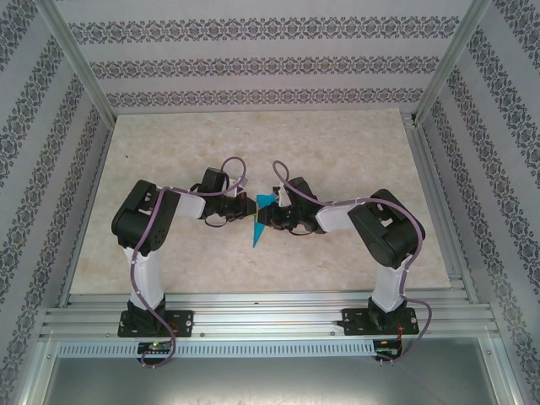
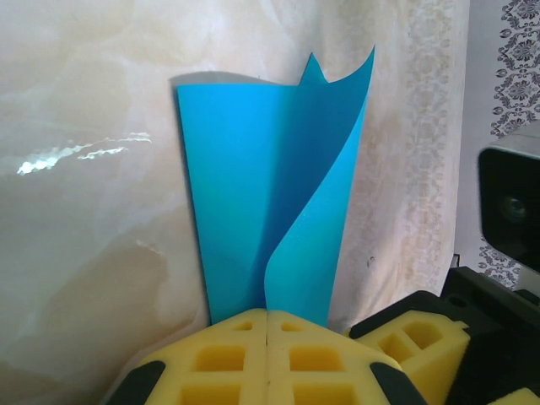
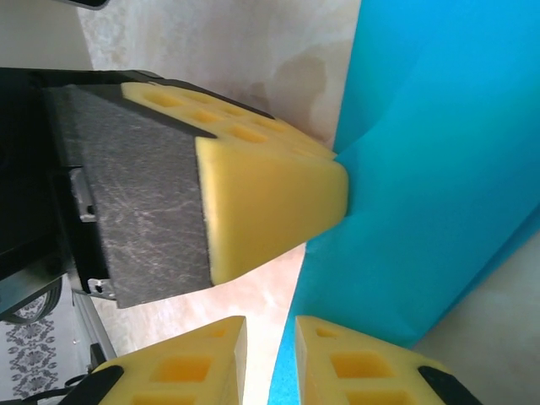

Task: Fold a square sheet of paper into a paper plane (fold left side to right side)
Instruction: Fold the wing for the fifth time at the center of the table.

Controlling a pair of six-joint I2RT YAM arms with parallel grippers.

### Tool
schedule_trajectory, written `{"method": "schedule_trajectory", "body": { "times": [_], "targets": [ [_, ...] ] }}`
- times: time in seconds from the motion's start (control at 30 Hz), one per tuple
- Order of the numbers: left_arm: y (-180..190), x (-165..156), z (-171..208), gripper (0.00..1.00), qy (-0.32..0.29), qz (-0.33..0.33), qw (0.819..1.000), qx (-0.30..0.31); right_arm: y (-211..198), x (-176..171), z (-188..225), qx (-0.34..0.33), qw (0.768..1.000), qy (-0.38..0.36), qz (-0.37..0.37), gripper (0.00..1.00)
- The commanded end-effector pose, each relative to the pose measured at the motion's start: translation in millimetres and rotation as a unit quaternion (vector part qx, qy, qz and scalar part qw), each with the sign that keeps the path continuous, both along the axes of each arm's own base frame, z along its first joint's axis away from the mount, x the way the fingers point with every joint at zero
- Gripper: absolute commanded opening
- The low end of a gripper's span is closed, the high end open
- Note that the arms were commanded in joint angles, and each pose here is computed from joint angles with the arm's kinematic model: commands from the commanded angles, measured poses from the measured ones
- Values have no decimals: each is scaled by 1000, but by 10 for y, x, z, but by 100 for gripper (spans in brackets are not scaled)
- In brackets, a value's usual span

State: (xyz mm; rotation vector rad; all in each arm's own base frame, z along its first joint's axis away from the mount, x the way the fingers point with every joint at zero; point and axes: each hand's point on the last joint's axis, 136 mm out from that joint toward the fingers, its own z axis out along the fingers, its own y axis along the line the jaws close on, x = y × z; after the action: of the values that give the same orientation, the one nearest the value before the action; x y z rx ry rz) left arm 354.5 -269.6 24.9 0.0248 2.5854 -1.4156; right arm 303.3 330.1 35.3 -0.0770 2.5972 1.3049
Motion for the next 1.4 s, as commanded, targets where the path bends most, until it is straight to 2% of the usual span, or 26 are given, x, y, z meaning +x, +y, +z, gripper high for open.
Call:
{"method": "schedule_trajectory", "body": {
  "times": [0.0,0.9,1.0,1.17,1.37],
  "targets": [
    [139,79,-319,0,3,25,998,50,143,58,85,18,1000,-18,7,22],
    [237,99,-453,0,16,45,997,54,188,102,-93,19,1000,-8,-2,22],
    [250,96,-466,0,16,46,997,55,180,108,28,34,999,-20,-7,22],
    [281,105,-451,0,13,45,997,56,-97,185,295,19,998,-53,-25,24],
    [292,113,-420,0,7,42,997,58,-545,343,343,-22,996,-63,-56,30]
  ]
}}
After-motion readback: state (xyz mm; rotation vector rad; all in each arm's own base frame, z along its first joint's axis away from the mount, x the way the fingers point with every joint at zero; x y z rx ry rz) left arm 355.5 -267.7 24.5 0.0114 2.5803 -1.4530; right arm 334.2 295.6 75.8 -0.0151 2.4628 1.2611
